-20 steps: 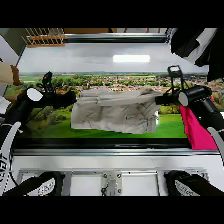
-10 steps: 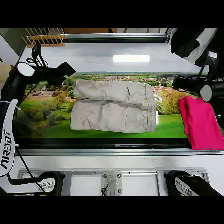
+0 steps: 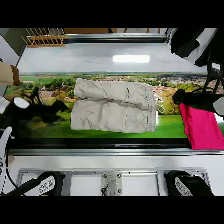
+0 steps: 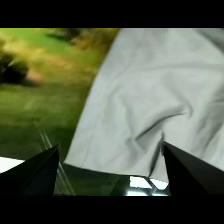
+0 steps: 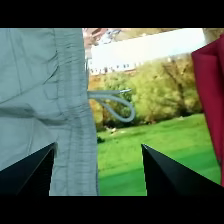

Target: Fold the clothes and pants, and hang the long-sleeved shirts on hangers.

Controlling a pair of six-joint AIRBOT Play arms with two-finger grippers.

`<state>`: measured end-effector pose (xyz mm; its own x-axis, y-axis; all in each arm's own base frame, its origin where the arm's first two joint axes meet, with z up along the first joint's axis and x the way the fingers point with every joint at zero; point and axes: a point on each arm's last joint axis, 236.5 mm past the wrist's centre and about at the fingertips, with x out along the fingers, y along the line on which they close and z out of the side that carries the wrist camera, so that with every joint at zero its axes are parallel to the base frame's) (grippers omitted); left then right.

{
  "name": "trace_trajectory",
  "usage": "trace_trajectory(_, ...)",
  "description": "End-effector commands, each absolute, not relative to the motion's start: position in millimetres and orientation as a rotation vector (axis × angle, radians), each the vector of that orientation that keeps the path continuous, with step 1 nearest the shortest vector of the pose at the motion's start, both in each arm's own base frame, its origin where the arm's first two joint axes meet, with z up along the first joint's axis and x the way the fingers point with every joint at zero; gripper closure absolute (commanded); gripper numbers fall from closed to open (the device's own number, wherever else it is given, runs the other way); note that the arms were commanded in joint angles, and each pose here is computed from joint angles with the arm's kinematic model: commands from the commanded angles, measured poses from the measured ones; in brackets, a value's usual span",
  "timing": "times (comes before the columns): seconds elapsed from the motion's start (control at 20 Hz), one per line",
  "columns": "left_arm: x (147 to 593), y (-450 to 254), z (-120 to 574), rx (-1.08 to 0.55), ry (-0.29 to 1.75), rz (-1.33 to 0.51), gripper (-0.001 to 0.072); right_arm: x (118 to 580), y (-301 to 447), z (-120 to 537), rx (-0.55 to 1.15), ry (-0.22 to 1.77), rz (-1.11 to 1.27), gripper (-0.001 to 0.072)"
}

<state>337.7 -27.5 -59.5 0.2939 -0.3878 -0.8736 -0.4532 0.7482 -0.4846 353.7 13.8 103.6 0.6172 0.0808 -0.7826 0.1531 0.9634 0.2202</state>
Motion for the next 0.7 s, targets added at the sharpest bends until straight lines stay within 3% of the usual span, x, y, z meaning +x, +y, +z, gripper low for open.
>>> trace_trajectory(0.0, 285.5, -37.4, -104.9, -1.0, 1.36, 0.146, -0.0001, 341.1, 35.2, 93.9, 0.342, 0.947, 0.025, 0.0147)
trace_trajectory(0.1, 288.9, -43.5, -109.3, -1.072, 1.32, 0.155, 0.0, 341.0, 38.2, 94.0, 0.352, 0.949, 0.033, 0.0147)
trace_trajectory(0.2, 298.2, -47.1, -109.1, -1.05, 1.282, 0.148, 0.0098, 340.9, 39.0, 94.1, 0.356, 0.949, 0.035, 0.0147)
trace_trajectory(0.4, 322.6, -69.7, -100.2, -0.958, 1.25, 0.077, 0.0098, 340.9, 39.0, 94.3, 0.357, 0.949, 0.035, 0.0147)
trace_trajectory(0.65, 322.5, -105.3, -114.6, -0.923, 1.428, -0.017, 0.0099, 334.4, 39.7, 90.6, 0.354, 0.979, 0.036, 0.0147)
